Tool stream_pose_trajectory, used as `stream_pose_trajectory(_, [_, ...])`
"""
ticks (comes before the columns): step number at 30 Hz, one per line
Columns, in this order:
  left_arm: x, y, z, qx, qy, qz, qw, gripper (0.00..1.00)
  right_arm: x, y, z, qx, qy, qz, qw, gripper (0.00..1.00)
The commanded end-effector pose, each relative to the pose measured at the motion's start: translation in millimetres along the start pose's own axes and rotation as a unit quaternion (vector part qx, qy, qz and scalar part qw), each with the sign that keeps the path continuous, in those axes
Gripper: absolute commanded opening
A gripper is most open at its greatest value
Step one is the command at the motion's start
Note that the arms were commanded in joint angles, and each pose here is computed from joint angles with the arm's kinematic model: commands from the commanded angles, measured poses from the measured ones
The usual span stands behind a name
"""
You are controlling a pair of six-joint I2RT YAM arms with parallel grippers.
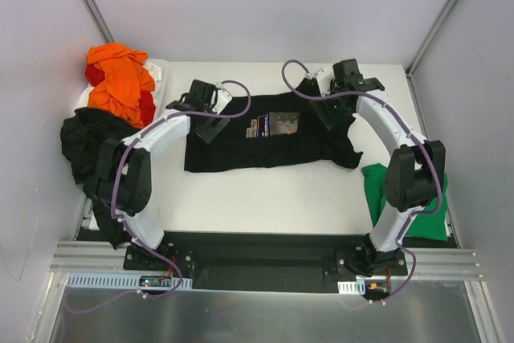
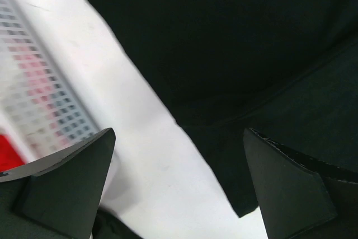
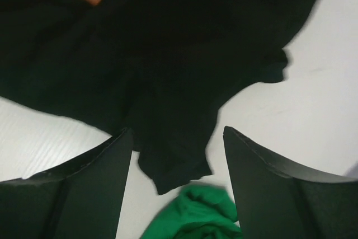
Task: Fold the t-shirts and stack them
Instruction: Fold the flattened tshirt in 1/3 of the way
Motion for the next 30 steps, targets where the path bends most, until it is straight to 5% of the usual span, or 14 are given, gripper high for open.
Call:
stream_pose_trajectory(1, [19,-15,-16,-0.013,0.050,-0.058,0.997,0.99,10,44,-29,0.033,0.035,0.144,0.988,0.70])
stream_pose_trajectory(30, [52,-35,-53,-0.013,0.129,-0.075,0.989,0.99,81,55,-55,0.019,0.104,0.168,0.980,0.74])
Point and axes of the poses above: each gripper's point midway between its finger pads, its own x axis out along the fingers, its own y axis along the line the jaws close on, z = x × y, the point moved 9 cm from there along -x, back along the fingers, and after that the axes turned 10 degrees about -x, right-handed, at the moved point
